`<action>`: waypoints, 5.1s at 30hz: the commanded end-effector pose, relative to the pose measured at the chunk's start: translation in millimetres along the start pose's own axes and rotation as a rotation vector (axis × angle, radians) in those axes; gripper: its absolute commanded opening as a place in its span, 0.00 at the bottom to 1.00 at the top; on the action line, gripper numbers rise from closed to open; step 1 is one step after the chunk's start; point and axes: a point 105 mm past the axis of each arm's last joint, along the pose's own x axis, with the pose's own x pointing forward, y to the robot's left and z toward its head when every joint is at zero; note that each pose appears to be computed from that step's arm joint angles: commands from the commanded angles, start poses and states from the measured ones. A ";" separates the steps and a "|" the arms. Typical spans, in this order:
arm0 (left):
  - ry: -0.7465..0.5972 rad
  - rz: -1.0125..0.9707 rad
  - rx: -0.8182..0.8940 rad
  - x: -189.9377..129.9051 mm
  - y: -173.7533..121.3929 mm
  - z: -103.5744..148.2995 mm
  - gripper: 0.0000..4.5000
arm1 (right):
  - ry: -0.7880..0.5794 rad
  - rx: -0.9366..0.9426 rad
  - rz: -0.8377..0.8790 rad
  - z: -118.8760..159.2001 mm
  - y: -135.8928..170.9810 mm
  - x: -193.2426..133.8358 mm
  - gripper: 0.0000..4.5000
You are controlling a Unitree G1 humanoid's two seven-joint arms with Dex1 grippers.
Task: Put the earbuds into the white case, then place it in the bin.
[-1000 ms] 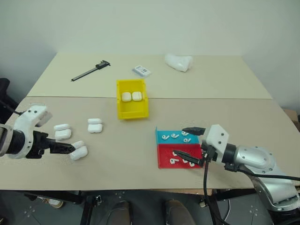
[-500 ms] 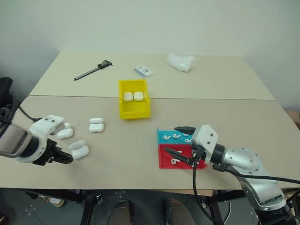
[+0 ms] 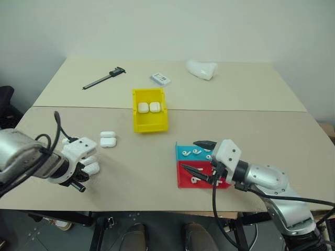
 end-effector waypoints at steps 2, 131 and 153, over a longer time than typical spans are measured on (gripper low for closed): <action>-0.024 0.072 0.043 -2.3 14.1 7.4 0.01 | -0.052 -0.047 -0.009 17.0 -0.3 0.6 1.00; -1.227 -0.082 -0.039 -82.9 27.4 115.6 0.61 | 0.023 -0.153 0.121 16.3 -0.1 -16.0 1.00; -1.519 -0.709 0.735 -76.7 -118.9 124.4 0.61 | 0.699 -0.225 0.404 -44.8 -3.1 -39.7 0.58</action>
